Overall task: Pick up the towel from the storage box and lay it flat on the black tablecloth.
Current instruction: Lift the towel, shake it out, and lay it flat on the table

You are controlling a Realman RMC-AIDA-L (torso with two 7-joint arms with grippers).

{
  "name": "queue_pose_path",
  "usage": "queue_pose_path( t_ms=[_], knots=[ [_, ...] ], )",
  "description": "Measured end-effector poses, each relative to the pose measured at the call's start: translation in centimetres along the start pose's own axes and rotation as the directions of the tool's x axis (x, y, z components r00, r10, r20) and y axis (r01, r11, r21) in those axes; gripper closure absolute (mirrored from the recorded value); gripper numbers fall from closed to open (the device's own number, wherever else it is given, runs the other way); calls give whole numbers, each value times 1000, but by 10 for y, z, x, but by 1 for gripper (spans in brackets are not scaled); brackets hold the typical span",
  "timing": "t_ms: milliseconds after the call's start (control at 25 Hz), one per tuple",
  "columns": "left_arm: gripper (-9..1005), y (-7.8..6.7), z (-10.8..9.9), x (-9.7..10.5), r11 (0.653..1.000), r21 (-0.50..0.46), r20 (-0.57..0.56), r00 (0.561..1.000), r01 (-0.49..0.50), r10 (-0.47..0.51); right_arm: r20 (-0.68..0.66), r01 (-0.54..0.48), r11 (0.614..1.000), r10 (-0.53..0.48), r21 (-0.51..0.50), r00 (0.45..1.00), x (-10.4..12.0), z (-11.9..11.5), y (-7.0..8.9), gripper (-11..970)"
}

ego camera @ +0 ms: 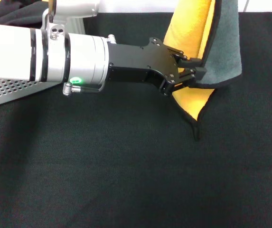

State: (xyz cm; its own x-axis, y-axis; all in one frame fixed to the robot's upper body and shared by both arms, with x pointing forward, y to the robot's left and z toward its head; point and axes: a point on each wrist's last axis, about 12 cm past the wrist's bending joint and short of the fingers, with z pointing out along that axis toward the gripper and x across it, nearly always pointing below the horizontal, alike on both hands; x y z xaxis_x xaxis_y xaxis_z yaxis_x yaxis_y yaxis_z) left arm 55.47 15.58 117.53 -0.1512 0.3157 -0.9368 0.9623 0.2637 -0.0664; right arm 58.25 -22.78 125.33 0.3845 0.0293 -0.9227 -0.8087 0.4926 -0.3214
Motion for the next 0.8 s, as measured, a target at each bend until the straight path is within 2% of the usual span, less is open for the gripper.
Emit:
queue_pose_path(
  t_ms=[400,600,800],
  knots=[
    [813,6,0,6,997,-73,3,1000,12,-12,-4,10,1000,-10,25,1000,-2,3,-3,946],
    [811,4,2,10,997,-69,-7,1000,19,-20,1,13,1000,-13,23,1000,-4,5,-4,945],
    [759,4,4,13,998,-64,-14,1000,25,-26,2,20,999,-20,35,1000,-5,8,-6,944]
  ],
)
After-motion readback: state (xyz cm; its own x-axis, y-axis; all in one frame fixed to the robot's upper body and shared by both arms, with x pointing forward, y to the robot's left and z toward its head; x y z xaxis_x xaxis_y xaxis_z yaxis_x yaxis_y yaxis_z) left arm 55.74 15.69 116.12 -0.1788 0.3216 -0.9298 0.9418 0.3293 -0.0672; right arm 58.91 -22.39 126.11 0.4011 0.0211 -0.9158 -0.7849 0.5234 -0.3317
